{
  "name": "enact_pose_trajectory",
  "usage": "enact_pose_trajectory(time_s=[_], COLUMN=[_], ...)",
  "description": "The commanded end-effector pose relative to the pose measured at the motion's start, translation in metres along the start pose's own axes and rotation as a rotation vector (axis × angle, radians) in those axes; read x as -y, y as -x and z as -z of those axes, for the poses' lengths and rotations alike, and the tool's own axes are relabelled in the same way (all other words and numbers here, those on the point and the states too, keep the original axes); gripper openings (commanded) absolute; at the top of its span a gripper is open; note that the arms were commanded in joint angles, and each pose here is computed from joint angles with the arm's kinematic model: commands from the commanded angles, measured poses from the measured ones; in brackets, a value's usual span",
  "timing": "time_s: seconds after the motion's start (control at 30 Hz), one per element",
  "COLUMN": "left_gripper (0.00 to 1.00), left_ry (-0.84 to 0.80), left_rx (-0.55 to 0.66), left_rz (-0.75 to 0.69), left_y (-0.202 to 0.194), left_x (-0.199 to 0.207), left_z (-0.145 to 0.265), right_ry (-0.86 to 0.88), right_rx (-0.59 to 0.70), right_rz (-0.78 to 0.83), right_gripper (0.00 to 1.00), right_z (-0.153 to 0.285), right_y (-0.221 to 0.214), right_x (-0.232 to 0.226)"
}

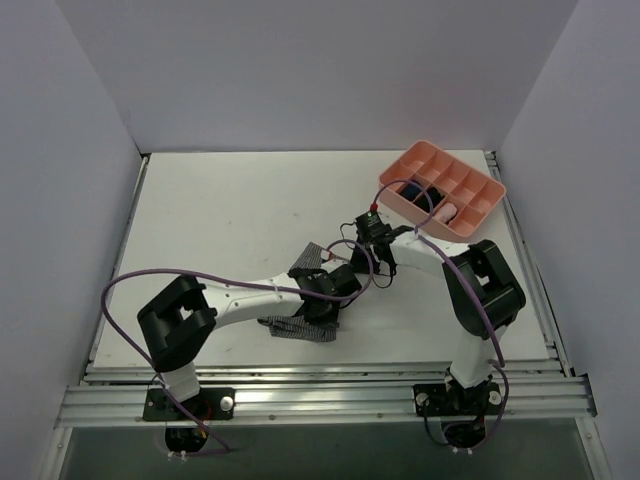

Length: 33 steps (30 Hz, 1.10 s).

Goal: Roll the underwear
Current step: Fold the underwear

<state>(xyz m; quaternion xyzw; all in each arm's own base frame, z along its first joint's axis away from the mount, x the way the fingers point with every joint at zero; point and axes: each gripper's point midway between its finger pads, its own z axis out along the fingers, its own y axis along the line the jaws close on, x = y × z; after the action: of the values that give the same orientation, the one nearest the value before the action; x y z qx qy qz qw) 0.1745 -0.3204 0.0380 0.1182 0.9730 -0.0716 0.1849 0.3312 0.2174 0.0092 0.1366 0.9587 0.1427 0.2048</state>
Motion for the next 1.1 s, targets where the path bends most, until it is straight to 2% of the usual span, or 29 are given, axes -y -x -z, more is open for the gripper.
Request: enact_pose_trajectory(time_s=[0.0, 0.27, 0.53, 0.67, 0.87, 1.07], left_gripper=[0.02, 0.02, 0.02, 0.02, 0.02, 0.02], left_ry=[-0.090, -0.184, -0.356, -0.463, -0.583, -0.665], left_rx=[0.040, 0.024, -0.076, -0.075, -0.062, -0.020], left_rz=[0.015, 0.020, 0.065, 0.107, 0.208, 0.281], left_y=[0.014, 0.017, -0.003, -0.005, 0.003, 0.029], left_x=[0.016, 0.028, 0.058, 0.068, 0.050, 0.025], left_z=[0.020, 0.033, 0.035, 0.038, 0.042, 0.042], right_ry=[-0.094, -0.105, -0.162, -0.151, -0.152, -0.092], right_rx=[-0.092, -0.073, -0.062, -0.054, -0.060, -0.075], right_rz=[0.031, 0.051, 0.025, -0.021, -0.095, -0.148], right_gripper=[0.00, 0.00, 0.00, 0.00, 0.00, 0.00], right_z=[0.007, 0.022, 0.059, 0.077, 0.082, 0.082], right_y=[-0.025, -0.018, -0.022, -0.021, -0.007, 0.016], right_x=[0.030, 0.033, 0.056, 0.056, 0.047, 0.013])
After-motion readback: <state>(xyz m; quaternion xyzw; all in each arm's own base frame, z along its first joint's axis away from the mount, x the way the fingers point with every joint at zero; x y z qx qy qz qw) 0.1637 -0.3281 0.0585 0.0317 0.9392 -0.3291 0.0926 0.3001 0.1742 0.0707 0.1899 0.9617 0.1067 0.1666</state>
